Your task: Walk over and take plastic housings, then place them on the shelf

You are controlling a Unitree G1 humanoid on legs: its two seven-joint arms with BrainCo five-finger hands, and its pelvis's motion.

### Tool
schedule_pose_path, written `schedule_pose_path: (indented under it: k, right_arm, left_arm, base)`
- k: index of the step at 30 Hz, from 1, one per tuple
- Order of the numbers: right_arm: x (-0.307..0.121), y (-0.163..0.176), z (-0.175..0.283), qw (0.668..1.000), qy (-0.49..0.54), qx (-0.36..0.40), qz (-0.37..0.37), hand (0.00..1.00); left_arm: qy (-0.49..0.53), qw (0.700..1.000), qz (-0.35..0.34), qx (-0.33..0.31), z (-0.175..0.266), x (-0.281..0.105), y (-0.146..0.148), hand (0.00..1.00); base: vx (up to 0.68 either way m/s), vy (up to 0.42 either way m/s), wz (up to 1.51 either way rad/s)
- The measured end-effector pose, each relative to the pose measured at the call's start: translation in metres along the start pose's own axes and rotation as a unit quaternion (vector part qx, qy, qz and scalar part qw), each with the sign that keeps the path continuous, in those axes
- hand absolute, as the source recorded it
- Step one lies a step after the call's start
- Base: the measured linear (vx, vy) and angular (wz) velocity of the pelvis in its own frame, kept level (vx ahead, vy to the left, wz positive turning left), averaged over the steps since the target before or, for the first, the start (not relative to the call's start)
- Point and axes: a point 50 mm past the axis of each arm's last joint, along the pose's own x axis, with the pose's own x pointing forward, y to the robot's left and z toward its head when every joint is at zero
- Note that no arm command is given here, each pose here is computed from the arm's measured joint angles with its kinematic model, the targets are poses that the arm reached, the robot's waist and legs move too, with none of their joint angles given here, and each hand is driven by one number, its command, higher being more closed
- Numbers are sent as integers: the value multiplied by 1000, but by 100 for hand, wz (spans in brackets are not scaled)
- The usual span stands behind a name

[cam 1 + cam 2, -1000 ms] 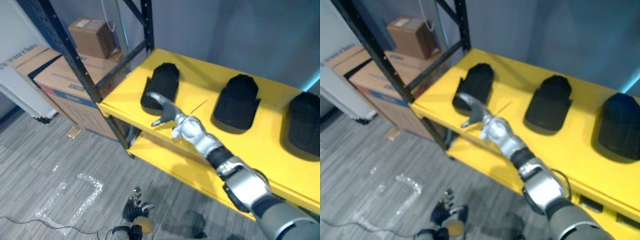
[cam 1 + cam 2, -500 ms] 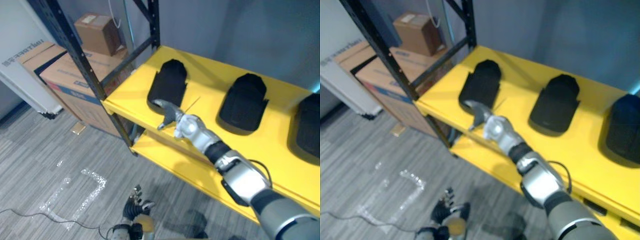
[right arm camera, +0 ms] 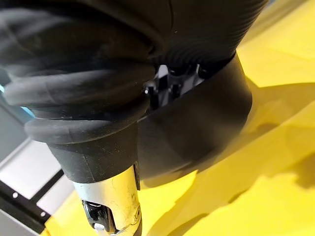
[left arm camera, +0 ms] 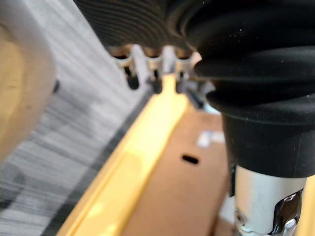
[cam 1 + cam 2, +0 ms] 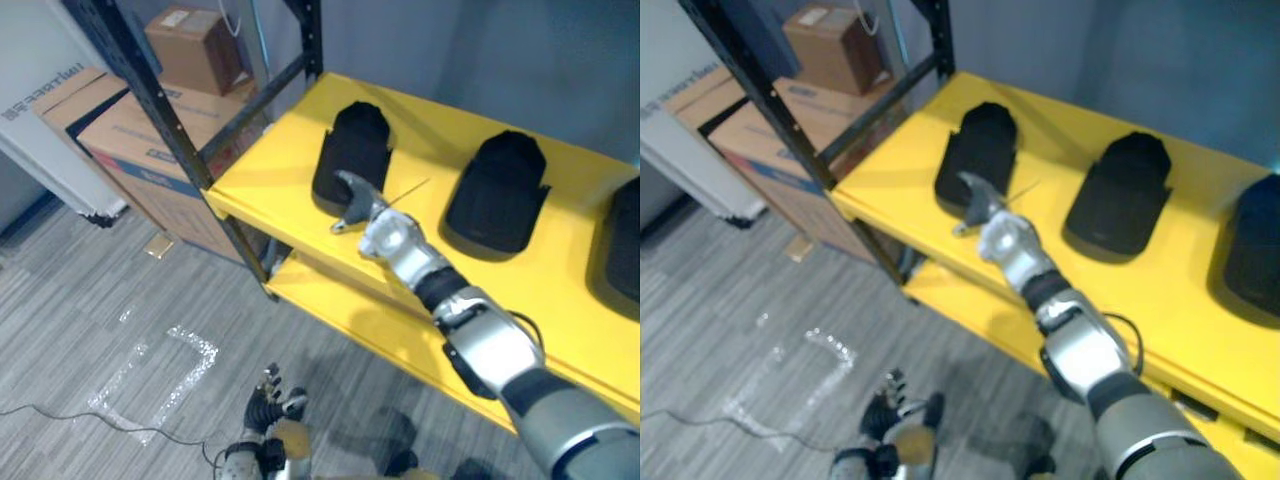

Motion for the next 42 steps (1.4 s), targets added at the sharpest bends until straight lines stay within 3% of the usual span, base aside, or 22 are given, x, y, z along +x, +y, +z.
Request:
schedule_pose_path:
  k: [42]
  right_arm:
    - [-1,-12,-1,989,74,4,-127,0]
  left_arm:
    - [12,1000,12,-27,-5,-1,-14,0]
  base:
    - [-6,-4,-1]
